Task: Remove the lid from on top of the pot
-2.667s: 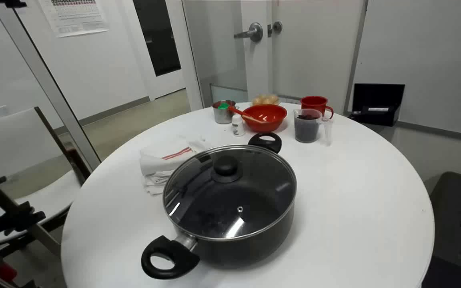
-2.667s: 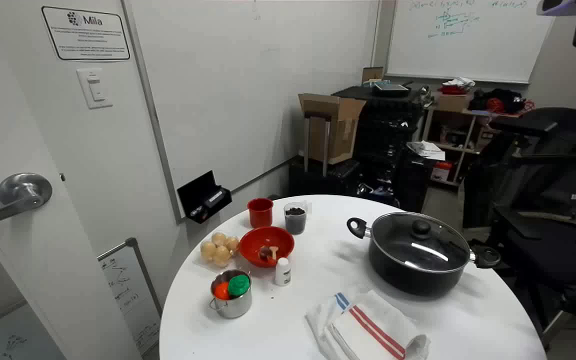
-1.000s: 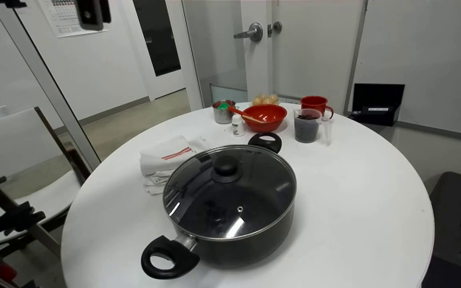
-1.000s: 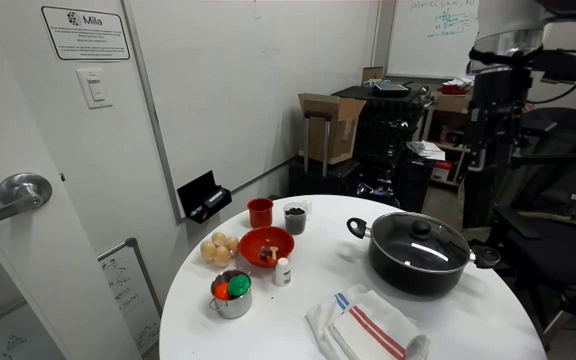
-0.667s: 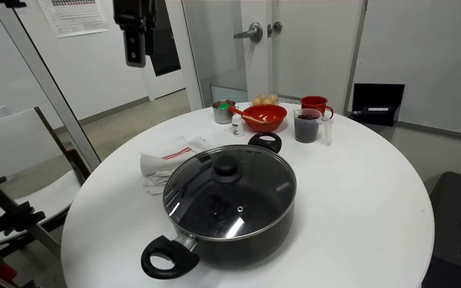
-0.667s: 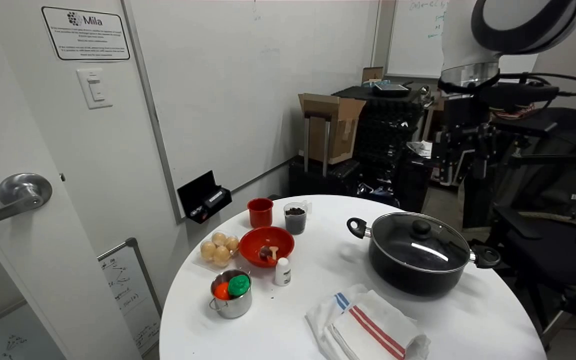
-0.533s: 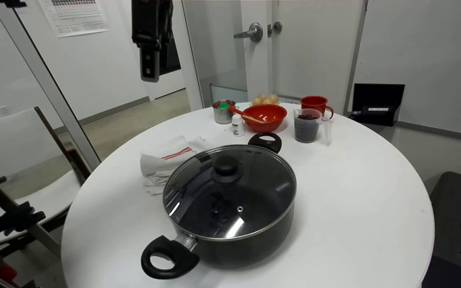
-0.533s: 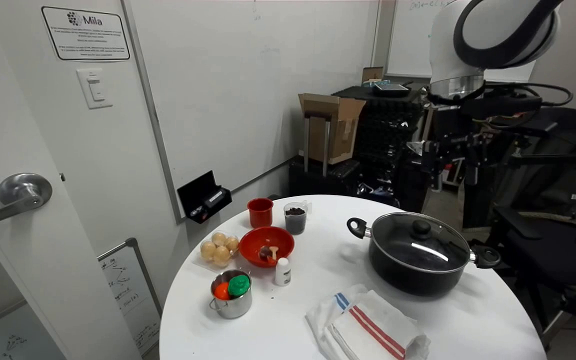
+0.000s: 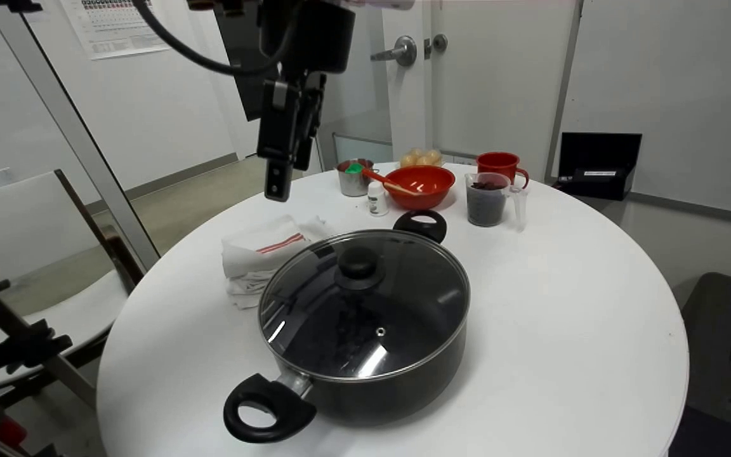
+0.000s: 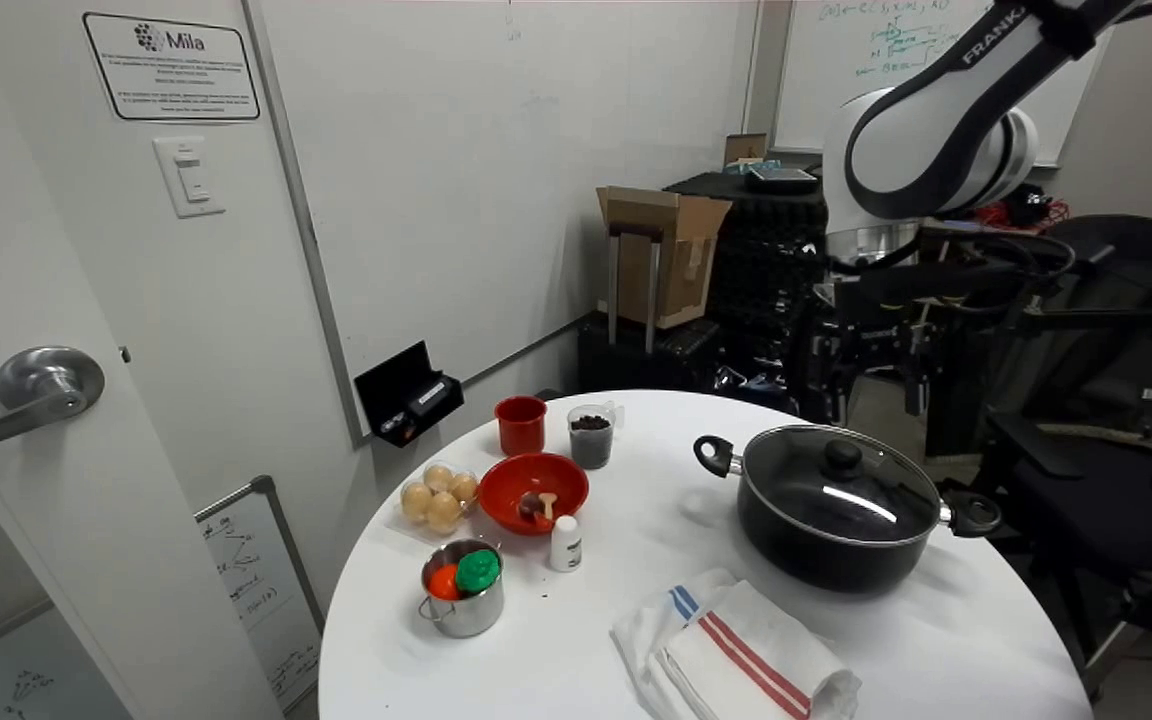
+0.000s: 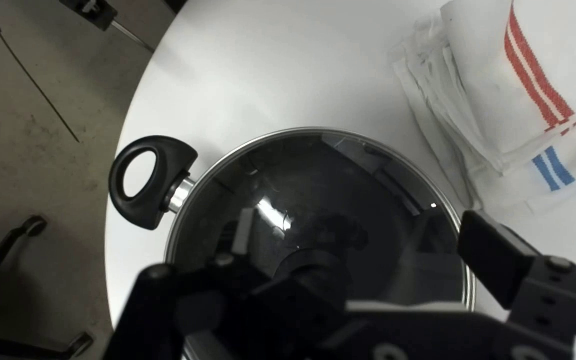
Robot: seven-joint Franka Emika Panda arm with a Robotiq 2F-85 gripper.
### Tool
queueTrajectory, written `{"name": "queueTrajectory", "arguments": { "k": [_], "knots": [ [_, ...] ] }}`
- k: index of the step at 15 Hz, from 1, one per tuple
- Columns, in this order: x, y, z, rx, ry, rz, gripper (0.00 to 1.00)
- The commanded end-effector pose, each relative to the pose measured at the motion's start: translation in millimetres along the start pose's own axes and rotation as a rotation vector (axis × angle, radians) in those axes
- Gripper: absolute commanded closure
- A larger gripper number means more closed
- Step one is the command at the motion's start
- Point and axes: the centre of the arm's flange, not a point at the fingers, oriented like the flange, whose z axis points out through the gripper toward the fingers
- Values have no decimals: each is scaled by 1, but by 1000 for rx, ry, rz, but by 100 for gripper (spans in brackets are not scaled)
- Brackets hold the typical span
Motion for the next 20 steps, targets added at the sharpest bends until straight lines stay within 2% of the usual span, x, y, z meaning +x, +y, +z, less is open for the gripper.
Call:
{"name": "queueTrajectory", "arguments": {
  "k": [1, 10, 20],
  "knots": [
    [26, 4, 22, 35, -16, 109, 0],
    [60, 27, 54, 56, -22, 291, 0],
    [85, 20, 70, 63, 22, 360, 0]
  ]
}}
